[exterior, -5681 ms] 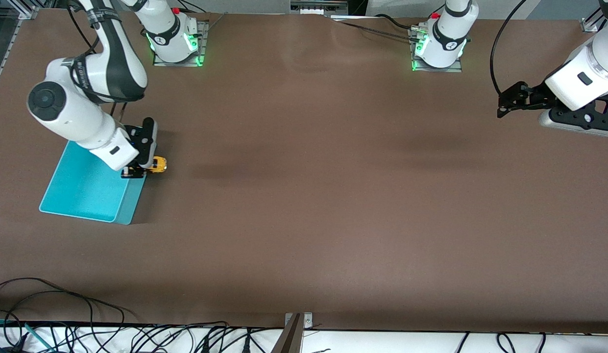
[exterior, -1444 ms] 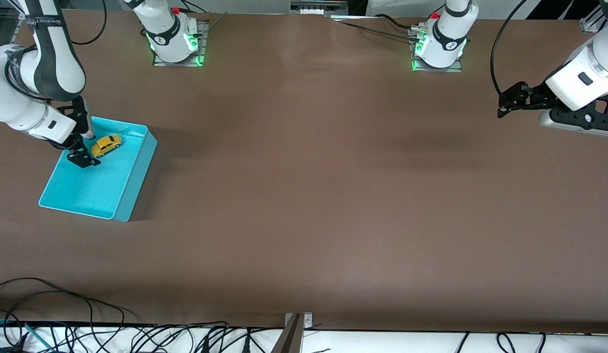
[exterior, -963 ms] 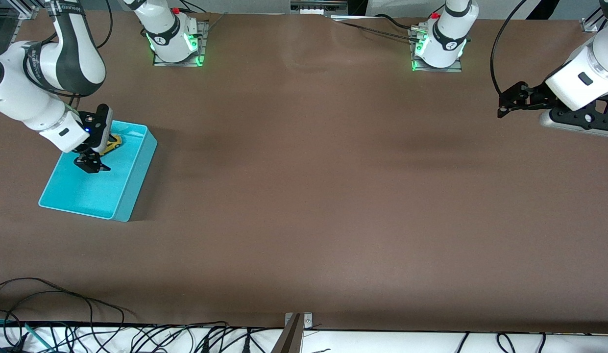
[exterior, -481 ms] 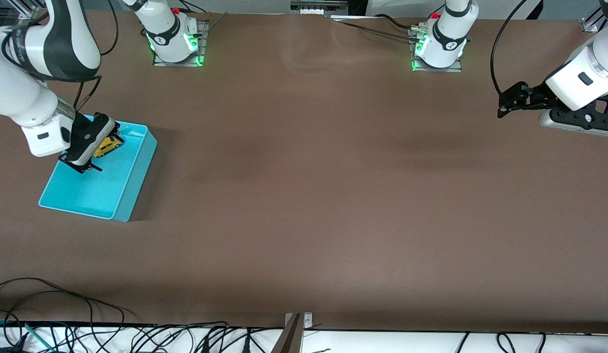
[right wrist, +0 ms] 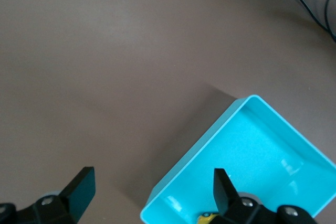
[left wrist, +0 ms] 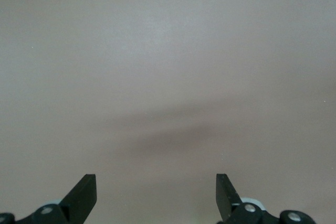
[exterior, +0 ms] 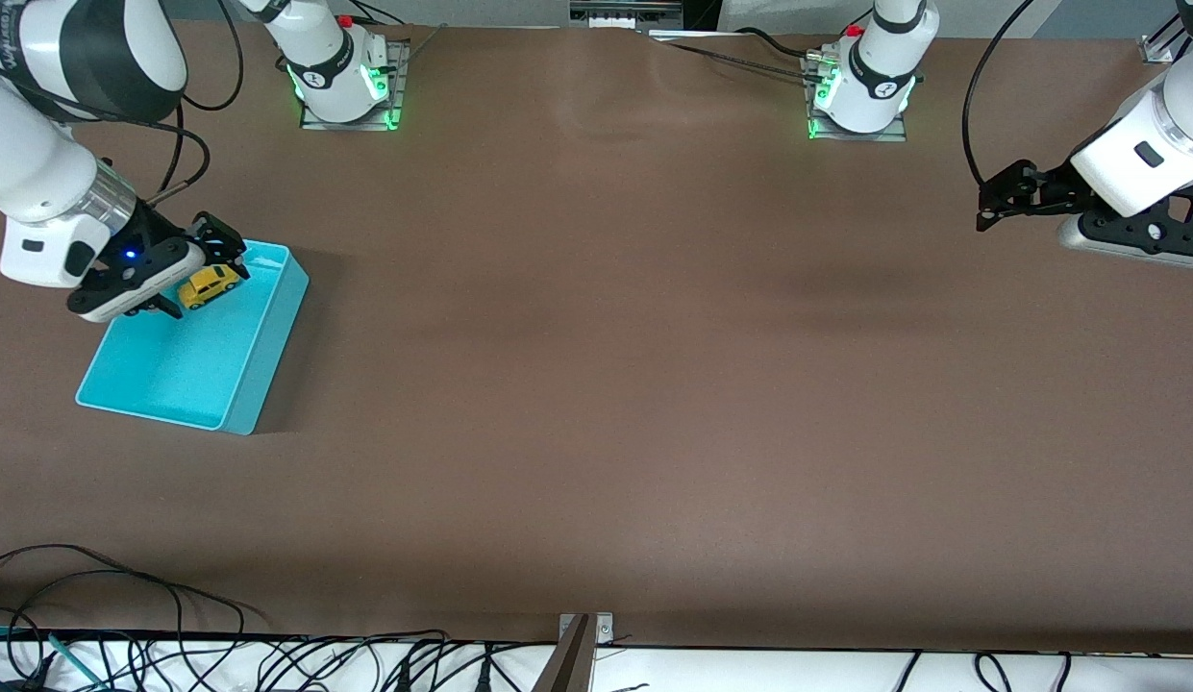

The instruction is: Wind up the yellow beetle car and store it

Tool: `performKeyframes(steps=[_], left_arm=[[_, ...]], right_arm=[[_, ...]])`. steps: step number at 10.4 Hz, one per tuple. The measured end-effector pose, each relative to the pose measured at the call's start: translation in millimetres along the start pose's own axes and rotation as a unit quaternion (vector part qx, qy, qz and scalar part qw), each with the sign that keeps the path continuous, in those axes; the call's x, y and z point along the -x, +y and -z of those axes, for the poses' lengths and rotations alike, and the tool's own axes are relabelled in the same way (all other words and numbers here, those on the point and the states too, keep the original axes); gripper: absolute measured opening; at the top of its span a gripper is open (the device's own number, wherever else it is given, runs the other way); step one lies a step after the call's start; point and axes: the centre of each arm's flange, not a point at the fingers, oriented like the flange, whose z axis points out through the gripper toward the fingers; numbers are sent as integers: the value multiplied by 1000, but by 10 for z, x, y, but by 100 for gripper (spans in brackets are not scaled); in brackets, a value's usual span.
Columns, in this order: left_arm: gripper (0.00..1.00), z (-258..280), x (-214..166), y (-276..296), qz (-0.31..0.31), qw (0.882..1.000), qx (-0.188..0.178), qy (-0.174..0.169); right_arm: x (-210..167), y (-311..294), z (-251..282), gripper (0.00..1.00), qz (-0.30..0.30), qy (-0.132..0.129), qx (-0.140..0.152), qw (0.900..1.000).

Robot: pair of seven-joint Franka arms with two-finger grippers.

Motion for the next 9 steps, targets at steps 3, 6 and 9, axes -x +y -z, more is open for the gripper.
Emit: performKeyframes(steps=[3, 6, 9], left_arm=[[100, 0, 0, 0, 0, 1000, 0, 0], [100, 0, 0, 0, 0, 1000, 0, 0], [100, 0, 0, 0, 0, 1000, 0, 0]], right_arm=[[-12, -129, 433, 100, -86, -16, 9, 996], [-22, -252, 844, 100, -126, -35, 12, 991], [100, -10, 1010, 100, -150, -40, 22, 988]])
